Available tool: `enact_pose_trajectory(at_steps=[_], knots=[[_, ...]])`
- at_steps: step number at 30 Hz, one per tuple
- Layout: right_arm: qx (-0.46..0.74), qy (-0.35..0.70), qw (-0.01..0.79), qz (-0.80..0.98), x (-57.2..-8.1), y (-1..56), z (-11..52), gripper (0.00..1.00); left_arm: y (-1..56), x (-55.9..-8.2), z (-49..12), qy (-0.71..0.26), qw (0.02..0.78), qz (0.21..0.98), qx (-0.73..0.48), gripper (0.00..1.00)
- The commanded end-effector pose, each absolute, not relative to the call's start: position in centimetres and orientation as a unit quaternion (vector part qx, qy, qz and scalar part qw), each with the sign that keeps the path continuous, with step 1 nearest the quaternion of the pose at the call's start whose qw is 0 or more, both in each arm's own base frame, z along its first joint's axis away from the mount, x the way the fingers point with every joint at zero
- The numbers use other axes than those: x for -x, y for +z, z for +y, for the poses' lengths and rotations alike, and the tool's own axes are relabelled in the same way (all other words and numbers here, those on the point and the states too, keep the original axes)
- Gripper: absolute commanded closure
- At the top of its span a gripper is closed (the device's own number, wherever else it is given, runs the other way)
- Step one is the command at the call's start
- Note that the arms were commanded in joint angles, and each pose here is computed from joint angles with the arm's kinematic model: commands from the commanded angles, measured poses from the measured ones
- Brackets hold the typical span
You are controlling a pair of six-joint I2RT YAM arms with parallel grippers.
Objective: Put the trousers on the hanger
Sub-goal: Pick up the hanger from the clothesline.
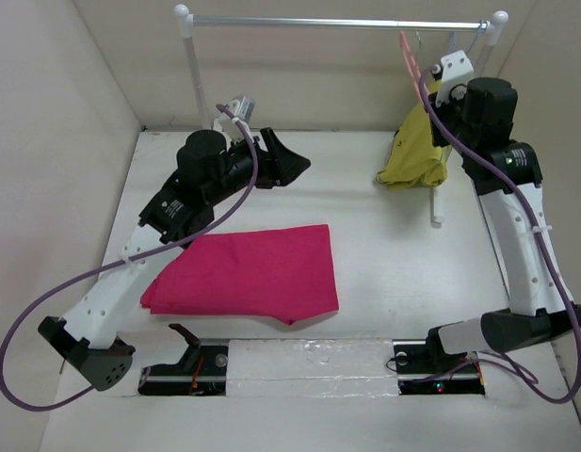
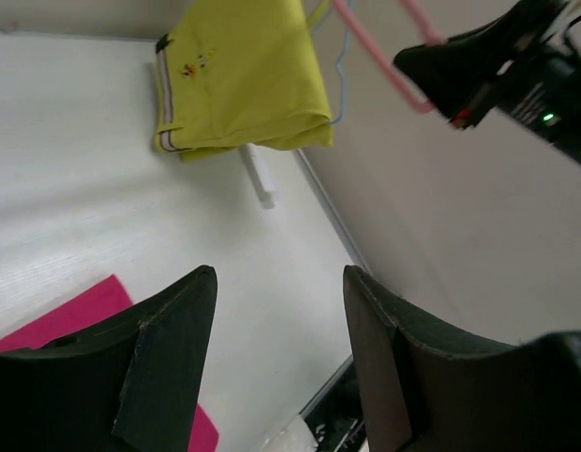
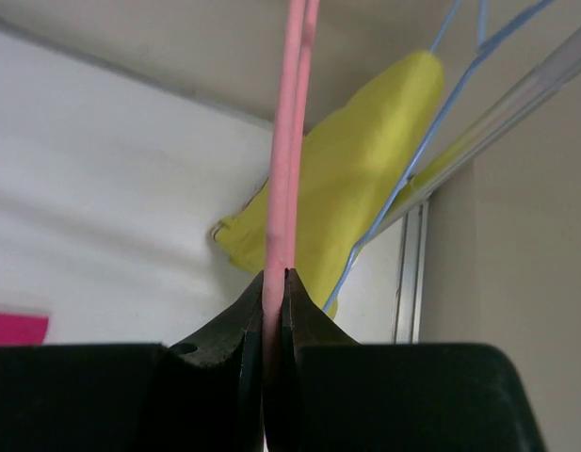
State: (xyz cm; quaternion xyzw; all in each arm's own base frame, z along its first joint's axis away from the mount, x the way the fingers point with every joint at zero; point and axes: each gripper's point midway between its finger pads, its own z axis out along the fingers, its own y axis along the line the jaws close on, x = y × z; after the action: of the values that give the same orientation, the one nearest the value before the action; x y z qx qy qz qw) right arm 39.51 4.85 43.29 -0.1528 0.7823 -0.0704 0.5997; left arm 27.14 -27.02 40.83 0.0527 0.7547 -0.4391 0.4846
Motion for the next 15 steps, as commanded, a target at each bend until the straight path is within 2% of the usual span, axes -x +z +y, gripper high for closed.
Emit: enact_pose_trajectory(at_steps=[1,6,10,15], knots=[[0.130,-0.068,0.626,0.766,-38.9,43.3,4.6,1.00,42.9,-26.8,-29.4,-0.499,0.461,0.731,-0.068,0.47],[0.135,-0.063,0.626,0.765,-38.8,41.5,4.6,1.00,43.8,-27.7,-31.9,-0.541,0.439,0.714,-0.074,0.46],[0.151,-0.031,0.622,0.768,-36.8,39.8,6.6,1.00,43.9,-28.6,-33.5,-0.568,0.419,0.705,-0.069,0.45],[0.174,0.029,0.584,0.792,-32.2,33.2,9.8,1.00,41.5,-29.8,-37.6,-0.595,0.377,0.708,-0.053,0.44]])
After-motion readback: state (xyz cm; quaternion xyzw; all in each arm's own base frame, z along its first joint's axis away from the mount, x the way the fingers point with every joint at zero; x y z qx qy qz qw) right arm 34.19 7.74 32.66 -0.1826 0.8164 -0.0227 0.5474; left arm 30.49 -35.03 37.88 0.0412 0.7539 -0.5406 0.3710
